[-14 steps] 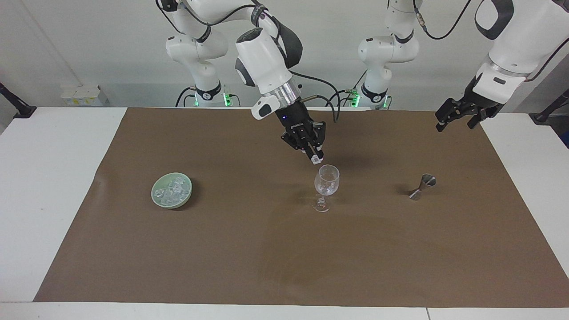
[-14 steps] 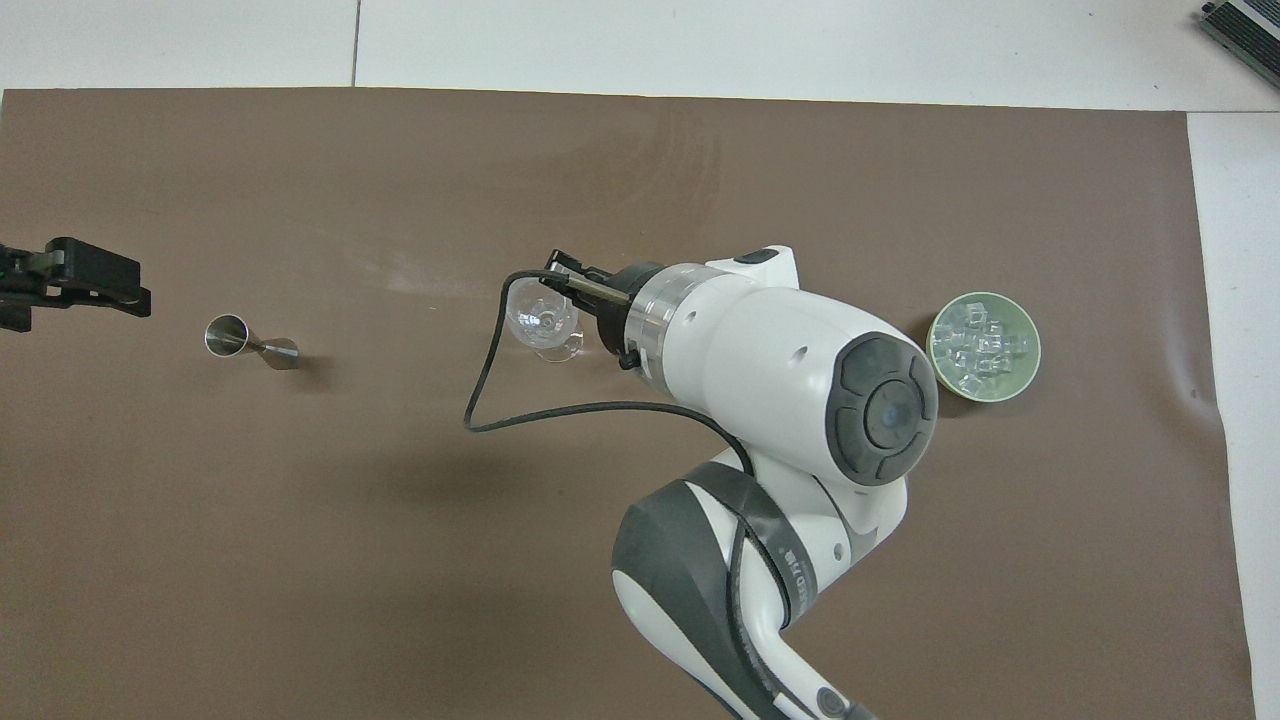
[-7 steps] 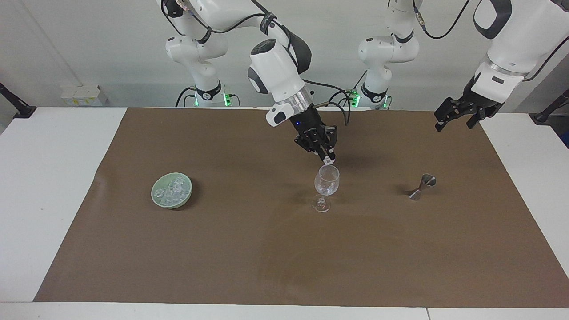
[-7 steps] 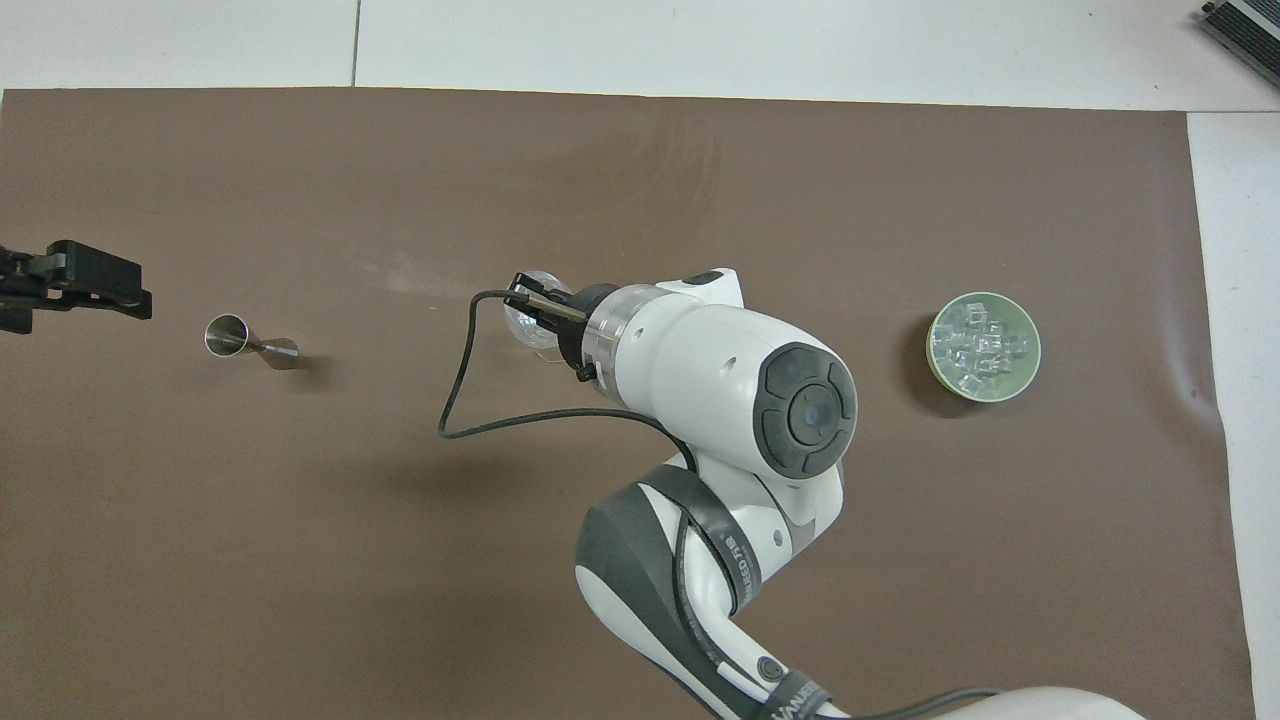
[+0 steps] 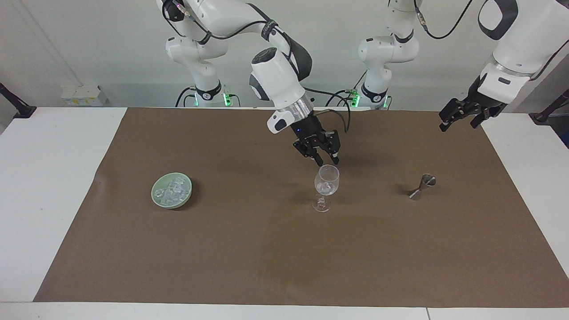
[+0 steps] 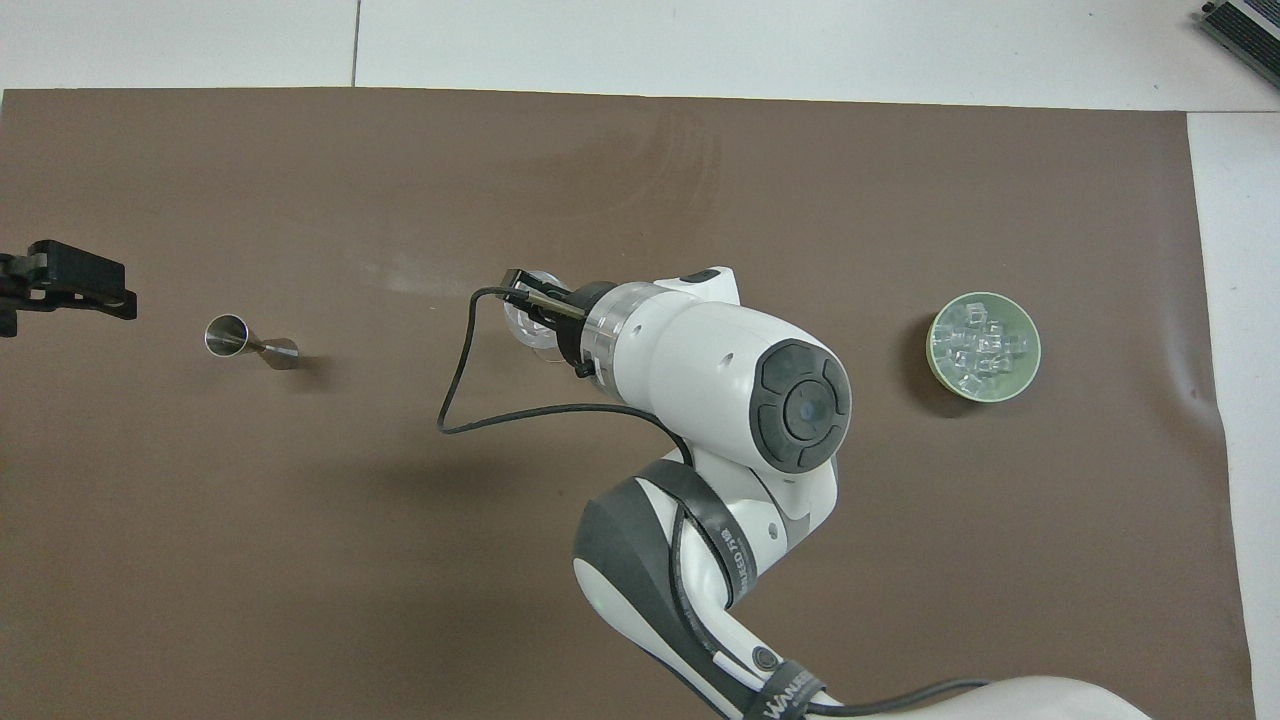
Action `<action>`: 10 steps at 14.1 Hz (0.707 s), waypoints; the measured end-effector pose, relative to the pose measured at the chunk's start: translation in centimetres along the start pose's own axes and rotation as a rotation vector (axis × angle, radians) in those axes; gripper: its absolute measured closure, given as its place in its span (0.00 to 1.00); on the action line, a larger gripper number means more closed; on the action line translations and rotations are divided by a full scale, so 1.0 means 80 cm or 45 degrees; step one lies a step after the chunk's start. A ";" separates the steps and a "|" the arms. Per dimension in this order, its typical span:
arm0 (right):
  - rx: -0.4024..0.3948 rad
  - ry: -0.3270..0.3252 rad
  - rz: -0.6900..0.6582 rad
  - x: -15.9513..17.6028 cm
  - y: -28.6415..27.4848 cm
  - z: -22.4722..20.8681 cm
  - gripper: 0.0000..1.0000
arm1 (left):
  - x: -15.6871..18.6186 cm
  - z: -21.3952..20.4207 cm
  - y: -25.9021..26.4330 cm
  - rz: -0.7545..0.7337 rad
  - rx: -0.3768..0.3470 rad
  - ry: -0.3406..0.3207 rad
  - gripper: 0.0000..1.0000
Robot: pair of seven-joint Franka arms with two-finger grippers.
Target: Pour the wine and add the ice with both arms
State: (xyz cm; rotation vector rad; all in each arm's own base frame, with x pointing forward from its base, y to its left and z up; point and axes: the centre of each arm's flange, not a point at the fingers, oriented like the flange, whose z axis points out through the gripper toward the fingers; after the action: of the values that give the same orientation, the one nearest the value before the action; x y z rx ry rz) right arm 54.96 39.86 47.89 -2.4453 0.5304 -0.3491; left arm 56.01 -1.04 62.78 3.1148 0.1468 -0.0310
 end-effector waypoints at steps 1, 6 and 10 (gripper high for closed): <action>0.001 0.001 0.000 0.000 0.000 0.000 0.30 | 0.000 0.000 -0.004 -0.007 0.000 0.000 0.00; -0.027 0.023 0.014 0.021 0.014 -0.004 0.06 | 0.000 0.000 -0.005 -0.010 0.000 0.000 0.00; -0.193 0.057 -0.065 0.065 0.050 -0.045 0.00 | 0.000 0.000 -0.005 -0.010 0.000 0.000 0.00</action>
State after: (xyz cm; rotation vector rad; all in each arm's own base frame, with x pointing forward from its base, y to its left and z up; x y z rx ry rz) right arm 57.12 32.74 48.91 -2.6060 0.5311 -0.3986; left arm 56.00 -0.62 62.78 3.1144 0.1585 -0.0311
